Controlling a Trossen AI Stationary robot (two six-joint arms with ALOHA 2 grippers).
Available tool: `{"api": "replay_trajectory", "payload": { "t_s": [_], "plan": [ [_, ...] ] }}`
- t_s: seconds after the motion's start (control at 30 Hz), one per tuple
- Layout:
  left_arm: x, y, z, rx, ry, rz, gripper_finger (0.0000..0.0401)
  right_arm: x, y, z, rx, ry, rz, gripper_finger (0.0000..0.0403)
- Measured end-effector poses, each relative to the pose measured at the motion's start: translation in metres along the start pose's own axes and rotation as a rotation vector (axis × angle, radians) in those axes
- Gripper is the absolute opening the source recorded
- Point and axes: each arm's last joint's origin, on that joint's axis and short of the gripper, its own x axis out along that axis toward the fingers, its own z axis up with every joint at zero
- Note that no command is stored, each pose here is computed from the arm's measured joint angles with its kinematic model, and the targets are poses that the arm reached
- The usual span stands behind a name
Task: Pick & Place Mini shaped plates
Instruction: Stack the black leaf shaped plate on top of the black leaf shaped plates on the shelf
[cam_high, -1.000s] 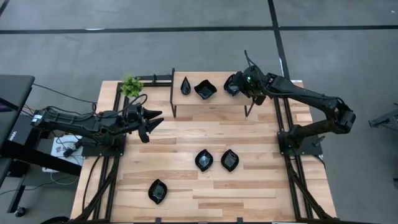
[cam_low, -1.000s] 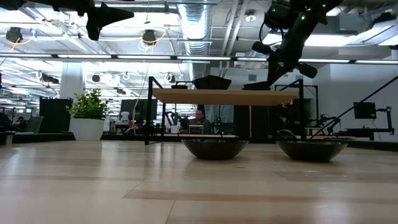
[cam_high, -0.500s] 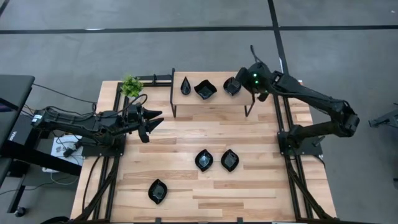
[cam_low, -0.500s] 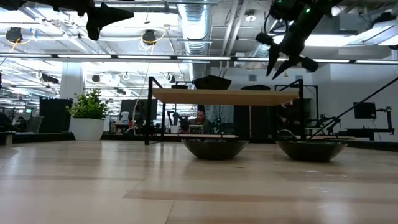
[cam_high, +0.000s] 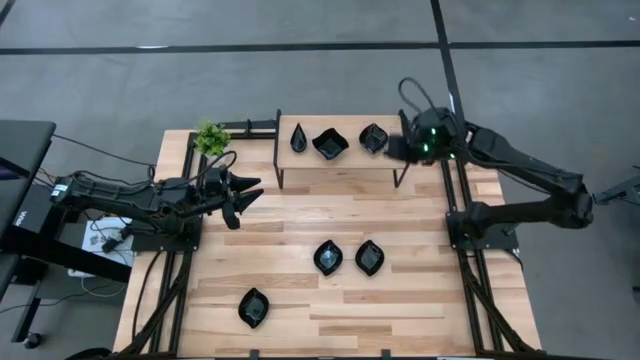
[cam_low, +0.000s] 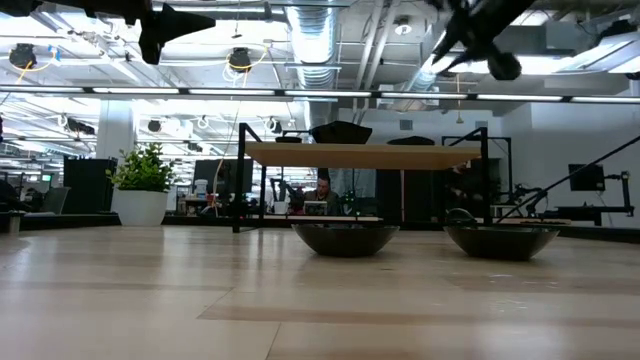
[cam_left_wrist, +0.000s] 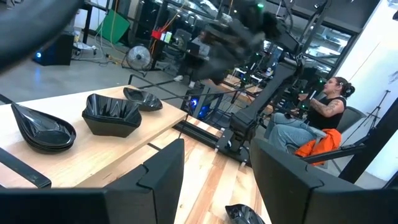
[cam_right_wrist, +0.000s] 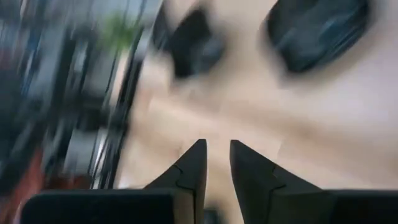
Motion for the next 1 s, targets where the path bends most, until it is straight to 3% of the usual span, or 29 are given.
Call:
{"api": "replay_trajectory", "payload": {
  "t_s": [0.17, 0.37, 0.53, 0.7, 1.0],
  "plan": [
    [0.0, 0.0, 0.0, 0.0, 0.0, 0.0, 0.0186, -0.011, 0.016, -0.04, -0.146, 0.215, 0.099, 0.0066],
    [0.0, 0.0, 0.0, 0.0, 0.0, 0.0, 0.0186, -0.018, 0.032, -0.08, -0.279, 0.329, 0.163, 0.0065],
    [0.0, 0.0, 0.0, -0.007, 0.001, -0.006, 0.0186, -0.017, 0.046, -0.105, -0.419, 0.286, 0.208, 0.0065],
    [0.0, -0.004, 0.001, -0.026, 0.016, -0.106, 0.0186, -0.022, 0.057, -0.122, -0.613, 0.163, 0.267, 0.0065],
    [0.002, -0.026, 0.029, -0.009, -0.016, -0.189, 0.0186, -0.052, 0.046, -0.126, -0.816, 0.011, 0.235, 0.0065]
  ]
}}
